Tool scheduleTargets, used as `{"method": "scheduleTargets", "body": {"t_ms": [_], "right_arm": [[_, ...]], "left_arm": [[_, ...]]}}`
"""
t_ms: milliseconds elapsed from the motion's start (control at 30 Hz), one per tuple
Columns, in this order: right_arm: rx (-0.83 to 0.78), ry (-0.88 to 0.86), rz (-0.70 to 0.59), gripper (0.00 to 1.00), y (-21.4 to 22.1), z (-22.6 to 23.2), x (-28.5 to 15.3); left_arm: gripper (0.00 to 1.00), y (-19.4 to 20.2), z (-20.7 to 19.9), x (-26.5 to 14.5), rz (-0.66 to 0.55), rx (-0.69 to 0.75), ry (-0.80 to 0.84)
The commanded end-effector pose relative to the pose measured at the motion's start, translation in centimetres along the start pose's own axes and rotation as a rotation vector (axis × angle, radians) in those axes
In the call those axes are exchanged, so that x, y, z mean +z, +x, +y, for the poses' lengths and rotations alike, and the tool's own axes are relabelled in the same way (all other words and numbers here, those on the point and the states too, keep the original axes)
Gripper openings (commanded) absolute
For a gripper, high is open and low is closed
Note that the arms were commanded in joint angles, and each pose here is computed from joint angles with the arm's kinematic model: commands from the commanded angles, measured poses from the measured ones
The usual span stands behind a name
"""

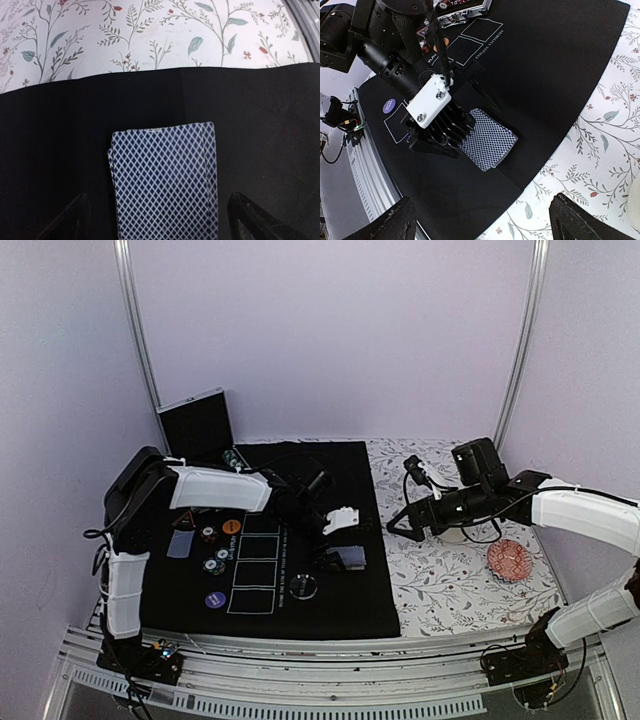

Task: Distribute texas hold em gaming equipment
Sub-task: Pick up the poker card from the poker table mat.

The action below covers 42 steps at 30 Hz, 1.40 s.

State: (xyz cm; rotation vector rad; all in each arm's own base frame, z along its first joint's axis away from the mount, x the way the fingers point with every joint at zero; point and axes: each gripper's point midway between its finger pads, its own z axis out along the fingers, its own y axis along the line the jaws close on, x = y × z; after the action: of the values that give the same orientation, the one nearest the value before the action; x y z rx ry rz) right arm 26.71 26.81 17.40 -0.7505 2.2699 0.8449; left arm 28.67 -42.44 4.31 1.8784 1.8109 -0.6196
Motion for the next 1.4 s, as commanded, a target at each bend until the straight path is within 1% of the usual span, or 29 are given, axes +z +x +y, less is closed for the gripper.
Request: {"method": "scheduleTargets", "body": {"t_ms": [0, 100, 200, 300, 433, 700, 767, 833, 867, 1033, 1200, 1267, 1367], "right_arm": [[0.008, -0.029, -0.02, 0.94, 0.0, 0.4, -0.4], [0.012, -0.032, -0.016, 0.94, 0.3, 0.4, -0.3], [0.012, -0.034, -0.02, 0.94, 0.3, 0.4, -0.4], [0.012, -0.033, -0.023, 0.94, 0.2, 0.4, -0.4], [0.016, -0.035, -0.023, 0.94, 0.2, 0.4, -0.3], [0.019, -0.044, -0.035, 0.94, -0.2, 0.6, -0.3], [0.023, -0.039, -0.043, 0.94, -0.4, 0.5, -0.4], [0.035, -0.027, -0.047, 0.94, -0.4, 0.1, -0.3], [0.045, -0.019, -0.05, 0.94, -0.4, -0.1, -0.3], [0.123, -0.02, -0.094, 0.94, -0.5, -1.4, -0.8], [0.187, -0.088, -0.154, 0.95, -0.5, -1.5, -0.9], [0.217, -0.116, -0.152, 0.94, -0.3, -1.4, -0.3], [0.266, -0.161, -0.135, 0.91, -0.1, -1.3, 0.7]], "left_arm": [[0.98, 0.6, -0.4, 1.7, 0.024, 0.052, -0.014], [0.98, 1.7, -0.6, 2.5, 0.055, 0.061, -0.007], [0.98, 2.0, -0.7, 2.9, 0.06, 0.066, 0.008], [0.95, 2.2, -0.5, 3.4, 0.071, 0.057, 0.009], [0.88, 2.6, -0.6, 3.8, 0.095, 0.037, 0.03], [0.73, 4.4, -1.9, 4.2, 0.149, 0.045, 0.089], [0.67, 4.5, -2.1, 4.2, 0.152, 0.043, 0.1], [0.58, 4.5, -2.2, 4.1, 0.149, 0.046, 0.104], [0.55, 4.4, -2.3, 4.0, 0.149, 0.046, 0.103], [0.54, 3.8, -1.7, 3.1, 0.117, 0.051, 0.043], [0.54, 1.3, -0.5, 0.6, 0.039, 0.096, -0.076], [0.54, 0.2, -0.3, -0.6, 0.022, 0.109, -0.107], [0.54, -1.3, -0.5, -2.3, 0.002, 0.132, -0.149]]}}
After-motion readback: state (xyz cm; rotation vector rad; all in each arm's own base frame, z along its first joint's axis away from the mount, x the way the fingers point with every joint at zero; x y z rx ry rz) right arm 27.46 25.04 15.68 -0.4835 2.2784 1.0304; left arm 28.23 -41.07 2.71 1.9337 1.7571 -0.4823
